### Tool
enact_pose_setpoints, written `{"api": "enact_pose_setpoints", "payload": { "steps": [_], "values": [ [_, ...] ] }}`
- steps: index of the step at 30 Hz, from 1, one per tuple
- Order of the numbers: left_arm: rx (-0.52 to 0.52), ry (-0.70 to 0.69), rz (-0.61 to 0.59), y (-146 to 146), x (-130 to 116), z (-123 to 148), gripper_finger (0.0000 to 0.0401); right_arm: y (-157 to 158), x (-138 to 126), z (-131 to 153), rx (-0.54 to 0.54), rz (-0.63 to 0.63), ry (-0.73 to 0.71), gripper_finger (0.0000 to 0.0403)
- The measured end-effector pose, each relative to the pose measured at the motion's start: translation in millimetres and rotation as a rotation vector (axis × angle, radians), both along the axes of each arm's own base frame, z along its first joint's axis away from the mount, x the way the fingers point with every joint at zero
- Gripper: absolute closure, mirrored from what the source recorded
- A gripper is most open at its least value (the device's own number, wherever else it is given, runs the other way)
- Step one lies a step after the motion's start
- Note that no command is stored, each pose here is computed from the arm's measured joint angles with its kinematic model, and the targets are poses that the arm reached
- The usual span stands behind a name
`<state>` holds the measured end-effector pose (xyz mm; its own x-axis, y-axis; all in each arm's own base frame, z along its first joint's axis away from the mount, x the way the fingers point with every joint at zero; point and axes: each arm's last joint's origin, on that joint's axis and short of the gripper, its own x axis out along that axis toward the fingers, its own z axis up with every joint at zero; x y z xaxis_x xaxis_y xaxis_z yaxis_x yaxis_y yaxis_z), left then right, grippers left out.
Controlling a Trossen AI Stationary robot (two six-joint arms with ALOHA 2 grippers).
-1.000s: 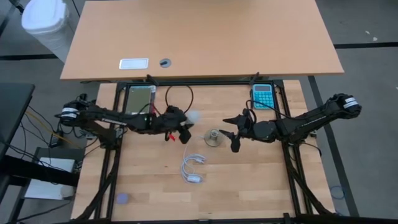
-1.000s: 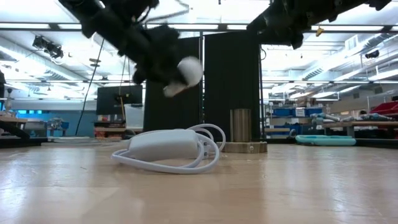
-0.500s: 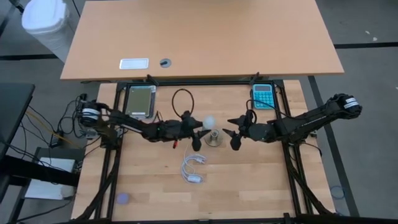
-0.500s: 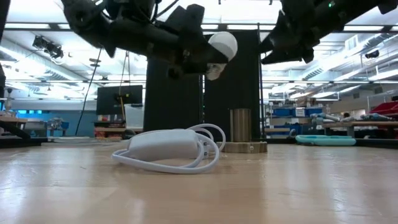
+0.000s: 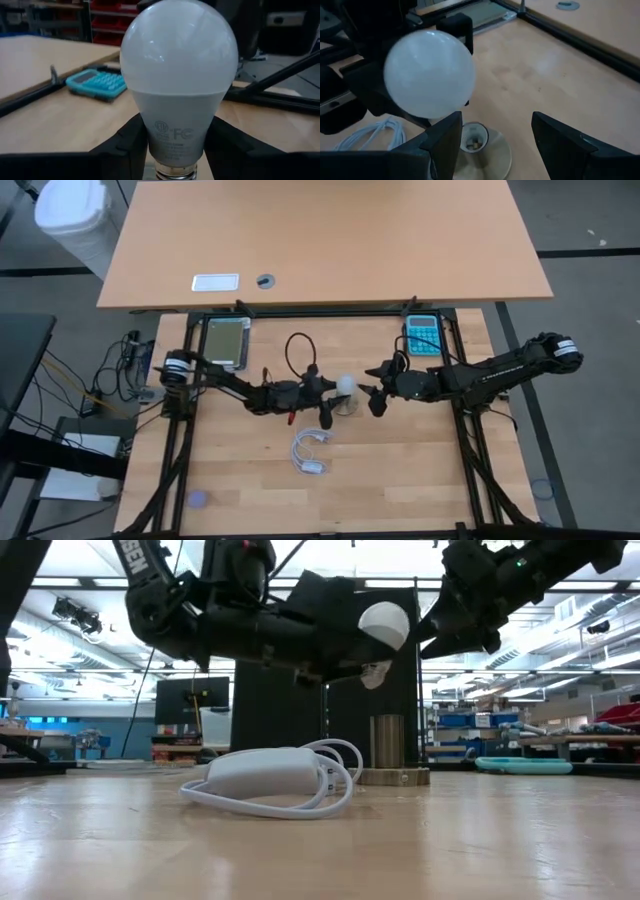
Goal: Screw lightbulb
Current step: Insert the white lightbulb into the silver lamp
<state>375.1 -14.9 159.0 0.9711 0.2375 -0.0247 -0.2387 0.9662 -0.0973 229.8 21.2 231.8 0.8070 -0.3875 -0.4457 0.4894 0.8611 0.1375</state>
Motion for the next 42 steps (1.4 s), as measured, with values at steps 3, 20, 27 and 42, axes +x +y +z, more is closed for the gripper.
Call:
{"api": "enact_pose_setpoints", "payload": {
  "steps": [3, 20, 27, 42],
  "values": [
    [0.028, 0.012, 0.014, -0.1, 6.5, -3.4, 0.0231, -0.2, -0.6, -1.1, 0.003, 0.006, 0.013, 0.0161],
    [0.054, 0.122, 0.047, 1.1, 12.5, -21.1, 0.0231, -0.8, 11.9, -22.9, -0.004, -0.008, 0.105, 0.0161],
    [0.065, 0.146, 0.101, 2.4, 11.3, -23.2, 0.0231, -0.6, 19.3, -29.7, -0.012, -0.025, 0.1, 0.0161],
    [0.045, 0.209, 0.085, 2.8, 10.4, -28.9, 0.0231, 6.8, 10.7, -39.4, 0.057, 0.028, 0.196, 0.0161]
  ]
}}
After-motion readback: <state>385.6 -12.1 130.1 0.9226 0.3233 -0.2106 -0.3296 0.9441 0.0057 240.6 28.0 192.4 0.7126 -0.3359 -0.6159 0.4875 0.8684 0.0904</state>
